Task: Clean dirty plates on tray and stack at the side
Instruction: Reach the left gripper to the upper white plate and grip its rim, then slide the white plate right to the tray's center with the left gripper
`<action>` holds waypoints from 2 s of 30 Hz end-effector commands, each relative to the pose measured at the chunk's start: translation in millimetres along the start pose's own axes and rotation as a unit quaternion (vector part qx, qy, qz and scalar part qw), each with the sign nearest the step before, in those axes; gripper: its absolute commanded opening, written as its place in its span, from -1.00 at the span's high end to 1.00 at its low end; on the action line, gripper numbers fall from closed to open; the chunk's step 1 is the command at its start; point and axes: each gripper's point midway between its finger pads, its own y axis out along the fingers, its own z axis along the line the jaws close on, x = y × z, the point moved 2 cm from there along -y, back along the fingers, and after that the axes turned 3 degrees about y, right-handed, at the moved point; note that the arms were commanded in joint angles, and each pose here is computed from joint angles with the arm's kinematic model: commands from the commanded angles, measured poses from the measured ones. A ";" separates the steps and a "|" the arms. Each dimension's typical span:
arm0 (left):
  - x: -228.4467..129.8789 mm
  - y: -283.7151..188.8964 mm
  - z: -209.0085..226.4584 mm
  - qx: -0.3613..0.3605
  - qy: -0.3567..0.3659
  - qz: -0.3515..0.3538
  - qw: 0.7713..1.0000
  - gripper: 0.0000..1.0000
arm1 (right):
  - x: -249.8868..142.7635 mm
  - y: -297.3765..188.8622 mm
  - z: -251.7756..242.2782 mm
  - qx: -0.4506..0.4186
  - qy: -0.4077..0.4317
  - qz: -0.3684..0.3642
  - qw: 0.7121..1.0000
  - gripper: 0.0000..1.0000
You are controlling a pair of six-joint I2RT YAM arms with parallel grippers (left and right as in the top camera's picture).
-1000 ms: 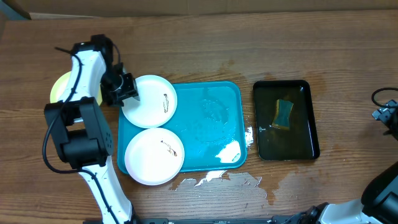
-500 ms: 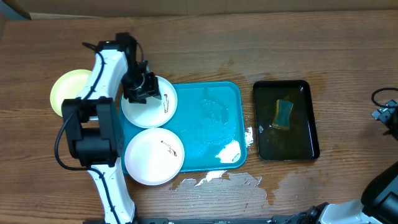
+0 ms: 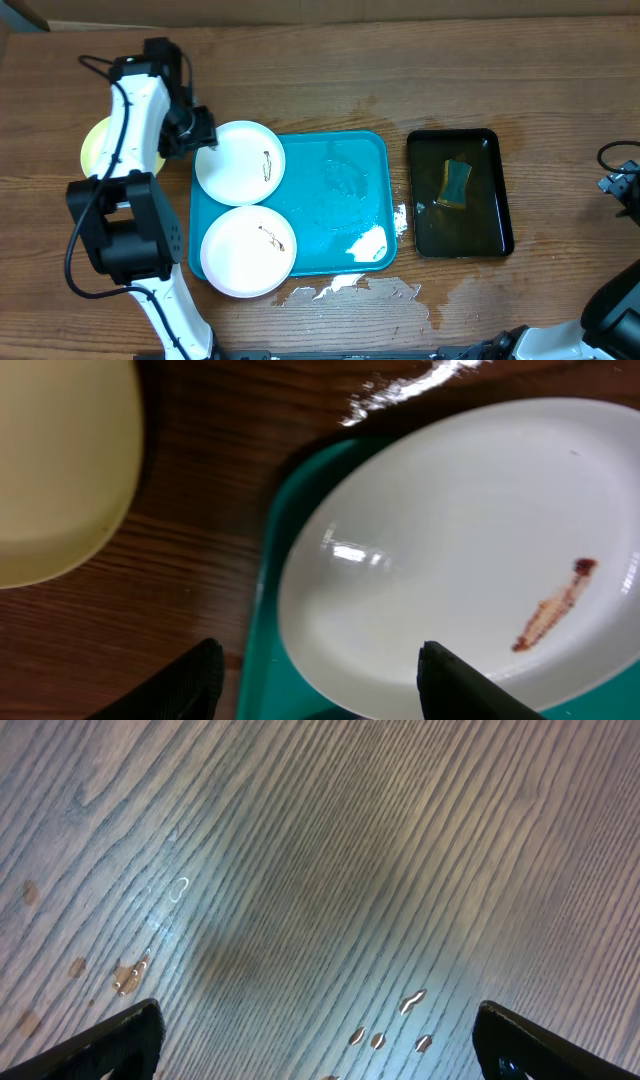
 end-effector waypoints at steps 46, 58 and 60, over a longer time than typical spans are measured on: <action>-43.0 68.8 -165.5 -0.148 0.120 0.049 0.980 -0.38 | 10.6 -10.4 0.6 0.007 0.009 -0.020 1.000 -1.00; -56.0 71.5 -187.2 -0.115 0.146 0.043 0.982 -0.23 | 10.6 -10.4 0.6 0.007 0.009 -0.020 1.000 -1.00; -55.8 72.1 -184.5 -0.106 0.146 0.043 0.983 -0.12 | 10.6 -10.4 0.6 0.007 0.009 -0.020 1.000 -1.00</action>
